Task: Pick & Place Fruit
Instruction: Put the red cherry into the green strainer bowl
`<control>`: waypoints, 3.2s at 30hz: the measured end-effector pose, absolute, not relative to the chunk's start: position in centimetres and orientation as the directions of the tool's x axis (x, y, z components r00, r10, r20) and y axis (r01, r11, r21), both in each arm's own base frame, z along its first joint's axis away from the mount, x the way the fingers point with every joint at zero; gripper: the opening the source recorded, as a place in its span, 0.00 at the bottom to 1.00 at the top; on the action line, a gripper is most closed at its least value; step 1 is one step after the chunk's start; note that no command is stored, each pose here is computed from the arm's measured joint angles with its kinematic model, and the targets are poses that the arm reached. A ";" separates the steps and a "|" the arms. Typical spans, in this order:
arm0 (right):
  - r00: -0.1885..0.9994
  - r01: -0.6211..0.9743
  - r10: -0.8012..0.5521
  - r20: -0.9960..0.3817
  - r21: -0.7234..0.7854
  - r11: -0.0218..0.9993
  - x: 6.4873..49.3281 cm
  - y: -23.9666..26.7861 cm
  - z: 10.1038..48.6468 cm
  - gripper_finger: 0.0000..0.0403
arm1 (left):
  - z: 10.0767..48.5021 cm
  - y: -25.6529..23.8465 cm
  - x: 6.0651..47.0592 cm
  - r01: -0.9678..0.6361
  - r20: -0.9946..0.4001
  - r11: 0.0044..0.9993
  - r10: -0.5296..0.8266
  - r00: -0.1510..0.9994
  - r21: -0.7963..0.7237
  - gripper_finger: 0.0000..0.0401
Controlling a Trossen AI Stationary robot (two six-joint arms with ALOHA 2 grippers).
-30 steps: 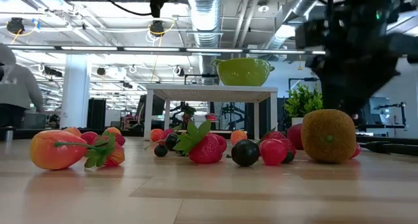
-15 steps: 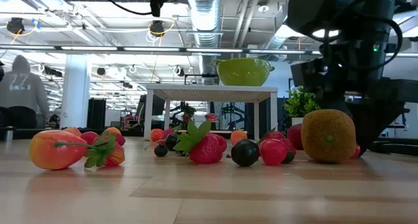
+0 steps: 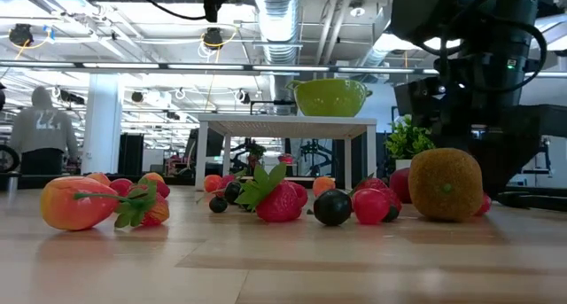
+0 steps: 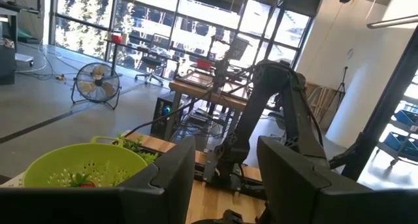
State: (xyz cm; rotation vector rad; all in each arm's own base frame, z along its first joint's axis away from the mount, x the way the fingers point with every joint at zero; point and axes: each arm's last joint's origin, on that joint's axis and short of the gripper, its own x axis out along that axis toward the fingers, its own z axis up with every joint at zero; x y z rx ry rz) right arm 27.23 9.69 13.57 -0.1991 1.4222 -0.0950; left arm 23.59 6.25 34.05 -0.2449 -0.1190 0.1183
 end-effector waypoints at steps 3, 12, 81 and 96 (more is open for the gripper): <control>0.181 -0.044 -0.183 -0.966 -0.194 0.980 27.5 9.7 13.6 0.32 | 34.1 6.3 23.6 -0.102 0.103 0.963 0.131 0.986 -0.248 0.40; 0.176 -0.043 -0.185 -0.967 -0.195 0.980 27.5 9.7 13.6 0.32 | 34.1 6.3 23.6 -0.102 0.103 0.963 0.131 0.986 -0.248 0.40; 0.522 -0.030 -0.382 -0.763 -0.464 0.885 37.1 -2.5 31.3 0.25 | 34.1 6.3 23.6 -0.102 0.103 0.963 0.131 0.986 -0.248 0.40; 0.484 0.247 -0.470 -0.738 -0.400 0.883 34.1 -14.4 36.1 0.25 | 34.0 6.3 23.6 -0.102 0.103 0.963 0.131 0.986 -0.248 0.40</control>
